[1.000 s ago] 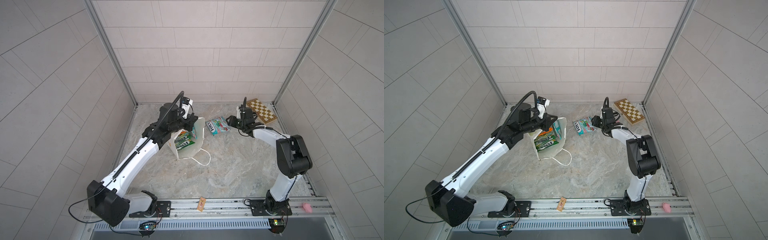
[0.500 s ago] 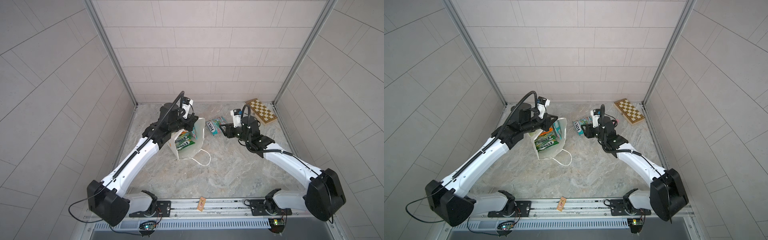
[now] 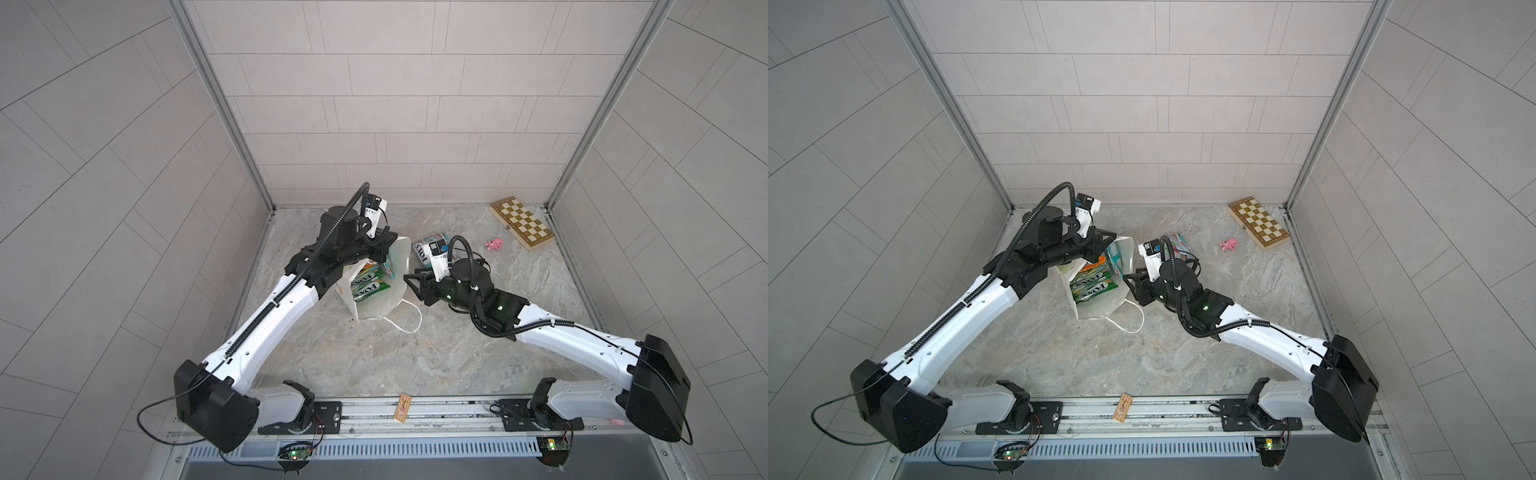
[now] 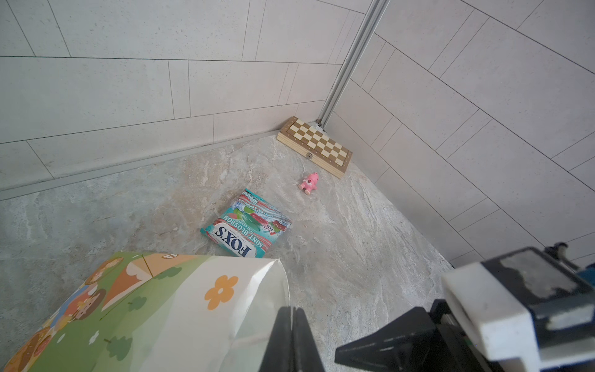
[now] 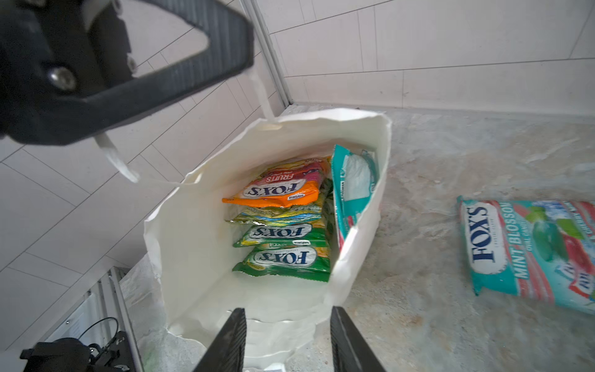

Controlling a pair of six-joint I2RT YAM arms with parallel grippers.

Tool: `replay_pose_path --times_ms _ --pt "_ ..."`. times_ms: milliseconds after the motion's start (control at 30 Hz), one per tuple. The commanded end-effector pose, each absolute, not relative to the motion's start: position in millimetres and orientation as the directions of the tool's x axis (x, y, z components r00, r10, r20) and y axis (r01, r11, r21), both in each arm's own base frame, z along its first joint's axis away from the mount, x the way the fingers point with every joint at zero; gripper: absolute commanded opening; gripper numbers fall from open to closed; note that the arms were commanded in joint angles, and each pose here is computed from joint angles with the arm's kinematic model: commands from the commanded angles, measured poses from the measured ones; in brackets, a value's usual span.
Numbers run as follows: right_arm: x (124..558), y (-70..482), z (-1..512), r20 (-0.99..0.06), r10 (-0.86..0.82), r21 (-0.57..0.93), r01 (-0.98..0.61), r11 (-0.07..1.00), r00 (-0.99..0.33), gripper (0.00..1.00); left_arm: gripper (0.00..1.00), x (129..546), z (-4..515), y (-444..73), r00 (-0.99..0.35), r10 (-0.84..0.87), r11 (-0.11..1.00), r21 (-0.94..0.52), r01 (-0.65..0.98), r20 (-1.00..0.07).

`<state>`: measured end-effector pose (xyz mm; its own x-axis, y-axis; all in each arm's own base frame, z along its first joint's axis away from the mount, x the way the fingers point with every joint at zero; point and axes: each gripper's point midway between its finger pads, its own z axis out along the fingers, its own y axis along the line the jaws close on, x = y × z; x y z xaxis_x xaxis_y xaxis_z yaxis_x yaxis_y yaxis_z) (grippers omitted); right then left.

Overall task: Take the snacks out of the paper bag
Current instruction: 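Move the right gripper back toward the bag opening, then lower the open right gripper into the bag beside the teal packet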

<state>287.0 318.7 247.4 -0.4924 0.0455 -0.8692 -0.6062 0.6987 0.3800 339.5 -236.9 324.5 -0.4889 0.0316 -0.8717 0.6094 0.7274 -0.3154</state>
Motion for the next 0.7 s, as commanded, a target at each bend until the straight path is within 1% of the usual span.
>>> replay_pose_path --times_ms 0,300,533,667 --pt "278.6 340.1 249.2 -0.868 0.047 0.4 -0.64 0.656 -0.495 0.44 0.0 337.3 327.4 -239.9 -0.47 0.041 0.717 -0.302 0.629 -0.881" --pt "265.8 384.5 238.9 -0.848 0.026 0.448 -0.69 0.569 -0.53 0.42 0.0 338.0 325.3 -241.1 -0.475 0.044 0.717 -0.304 0.628 -0.879" --pt "273.4 398.1 226.6 -0.824 0.047 0.488 -0.664 0.567 -0.565 0.39 0.0 336.9 325.0 -243.0 -0.475 0.047 0.713 -0.304 0.632 -0.879" --pt "281.0 403.7 214.5 -0.803 0.051 0.503 -0.63 0.592 -0.593 0.36 0.0 336.8 324.7 -243.6 -0.476 0.048 0.713 -0.304 0.632 -0.878"
